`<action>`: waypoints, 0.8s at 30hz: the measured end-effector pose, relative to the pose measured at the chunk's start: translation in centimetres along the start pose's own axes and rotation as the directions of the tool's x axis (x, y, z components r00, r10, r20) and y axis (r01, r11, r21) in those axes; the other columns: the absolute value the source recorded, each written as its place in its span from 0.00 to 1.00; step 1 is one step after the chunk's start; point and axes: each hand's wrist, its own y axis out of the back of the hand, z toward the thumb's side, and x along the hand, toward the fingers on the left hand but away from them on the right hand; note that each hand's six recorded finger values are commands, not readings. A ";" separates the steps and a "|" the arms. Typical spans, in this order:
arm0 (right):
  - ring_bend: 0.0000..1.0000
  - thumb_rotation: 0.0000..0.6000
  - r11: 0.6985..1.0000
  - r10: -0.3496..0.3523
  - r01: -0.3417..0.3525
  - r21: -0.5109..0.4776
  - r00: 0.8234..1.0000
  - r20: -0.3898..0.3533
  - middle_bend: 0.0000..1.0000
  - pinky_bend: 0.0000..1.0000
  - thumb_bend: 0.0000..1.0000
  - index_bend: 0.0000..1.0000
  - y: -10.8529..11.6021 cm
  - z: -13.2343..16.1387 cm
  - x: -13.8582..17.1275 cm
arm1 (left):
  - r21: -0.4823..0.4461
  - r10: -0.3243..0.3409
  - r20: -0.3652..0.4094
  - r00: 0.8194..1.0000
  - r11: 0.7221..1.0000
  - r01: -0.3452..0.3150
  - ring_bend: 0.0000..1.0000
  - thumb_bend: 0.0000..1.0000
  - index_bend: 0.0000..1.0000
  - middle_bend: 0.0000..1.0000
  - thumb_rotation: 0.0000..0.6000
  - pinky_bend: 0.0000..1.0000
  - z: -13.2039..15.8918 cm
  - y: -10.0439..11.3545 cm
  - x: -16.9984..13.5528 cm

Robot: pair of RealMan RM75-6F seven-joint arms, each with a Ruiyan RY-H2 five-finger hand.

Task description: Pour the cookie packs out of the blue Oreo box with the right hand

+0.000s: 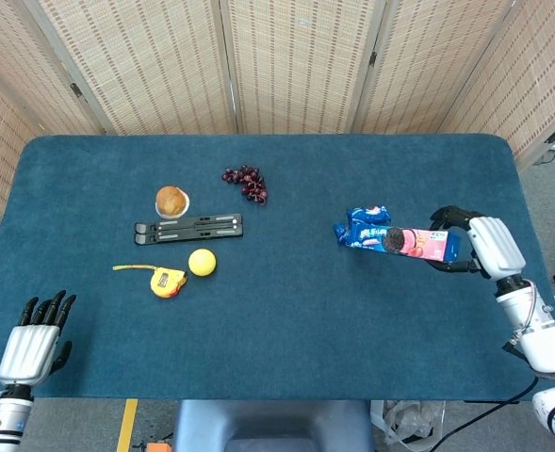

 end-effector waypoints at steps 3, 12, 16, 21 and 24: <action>0.34 1.00 0.997 -0.017 0.017 -0.078 1.000 0.003 0.30 0.34 0.22 0.48 -1.5 -2.4 0.1 | -0.001 0.000 0.000 1.000 1.000 0.000 0.15 0.46 0.03 0.08 1.00 0.09 -0.1 0.0 0.1; 0.00 1.00 0.994 0.105 -0.104 -0.038 0.994 0.028 0.00 0.01 0.22 0.00 -5.0 -6.9 1.6 | 0.001 -0.003 0.002 1.000 1.000 0.003 0.15 0.46 0.03 0.08 1.00 0.09 -0.1 0.0 0.0; 0.00 1.00 0.993 0.112 -0.114 0.043 0.992 0.053 0.00 0.00 0.22 0.00 -3.7 -7.0 2.1 | 0.004 -0.006 0.004 1.000 1.000 0.006 0.15 0.46 0.03 0.08 1.00 0.09 0.1 -0.1 0.1; 0.00 1.00 0.976 0.087 -0.106 0.190 0.991 0.106 0.00 0.00 0.22 0.00 -2.0 -7.2 3.7 | 0.001 -0.006 0.006 1.000 1.000 0.006 0.15 0.46 0.03 0.08 1.00 0.09 0.1 -0.1 0.1; 0.00 1.00 0.948 0.055 -0.096 0.304 0.989 0.141 0.00 0.00 0.22 0.00 -1.4 -6.9 5.4 | -0.005 0.000 0.011 1.000 1.000 0.000 0.15 0.46 0.03 0.08 1.00 0.09 0.2 0.1 0.1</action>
